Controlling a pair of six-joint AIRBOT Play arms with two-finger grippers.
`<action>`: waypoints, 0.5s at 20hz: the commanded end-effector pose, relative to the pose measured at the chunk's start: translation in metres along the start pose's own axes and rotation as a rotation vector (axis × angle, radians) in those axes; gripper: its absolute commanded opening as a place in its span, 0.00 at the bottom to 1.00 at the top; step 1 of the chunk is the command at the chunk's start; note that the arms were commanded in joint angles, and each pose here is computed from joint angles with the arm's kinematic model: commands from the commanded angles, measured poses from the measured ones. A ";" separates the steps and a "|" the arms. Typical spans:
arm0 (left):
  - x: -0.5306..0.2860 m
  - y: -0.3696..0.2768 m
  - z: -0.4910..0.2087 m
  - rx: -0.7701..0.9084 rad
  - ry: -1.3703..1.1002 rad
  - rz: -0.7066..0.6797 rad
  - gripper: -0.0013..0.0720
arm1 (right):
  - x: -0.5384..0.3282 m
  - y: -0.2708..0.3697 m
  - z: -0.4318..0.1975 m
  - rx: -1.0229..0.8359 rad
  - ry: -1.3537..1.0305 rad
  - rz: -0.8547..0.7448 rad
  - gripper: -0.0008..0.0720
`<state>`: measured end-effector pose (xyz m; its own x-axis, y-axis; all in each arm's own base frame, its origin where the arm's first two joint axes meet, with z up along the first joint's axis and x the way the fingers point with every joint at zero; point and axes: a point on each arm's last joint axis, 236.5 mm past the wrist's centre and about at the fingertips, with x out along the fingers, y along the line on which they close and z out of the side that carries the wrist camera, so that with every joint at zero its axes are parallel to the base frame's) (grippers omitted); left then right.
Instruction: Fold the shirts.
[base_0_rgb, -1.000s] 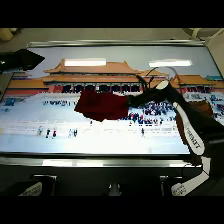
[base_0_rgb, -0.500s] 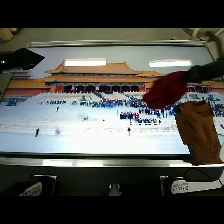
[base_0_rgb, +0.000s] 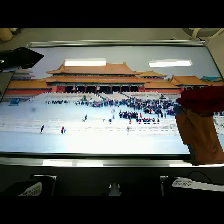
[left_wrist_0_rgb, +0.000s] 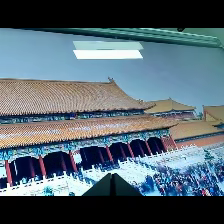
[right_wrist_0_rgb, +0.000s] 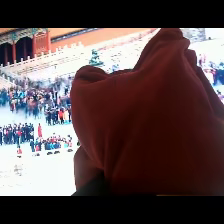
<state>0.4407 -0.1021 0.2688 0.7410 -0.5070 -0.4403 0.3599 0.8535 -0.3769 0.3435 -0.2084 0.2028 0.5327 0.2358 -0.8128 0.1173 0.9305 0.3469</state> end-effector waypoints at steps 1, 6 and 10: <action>0.000 0.001 0.002 0.015 -0.008 0.003 0.05 | -0.006 -0.030 -0.031 0.124 0.068 -0.084 0.04; 0.001 0.001 0.001 0.013 -0.008 0.003 0.05 | 0.019 -0.058 -0.166 0.235 0.441 -0.224 0.04; 0.004 -0.006 0.000 0.025 -0.004 -0.011 0.05 | 0.040 -0.071 -0.252 0.308 0.659 -0.286 0.04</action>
<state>0.4419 -0.1050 0.2691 0.7428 -0.5092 -0.4346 0.3719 0.8537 -0.3646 0.1954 -0.1994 0.0669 0.0275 0.2276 -0.9734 0.4257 0.8784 0.2174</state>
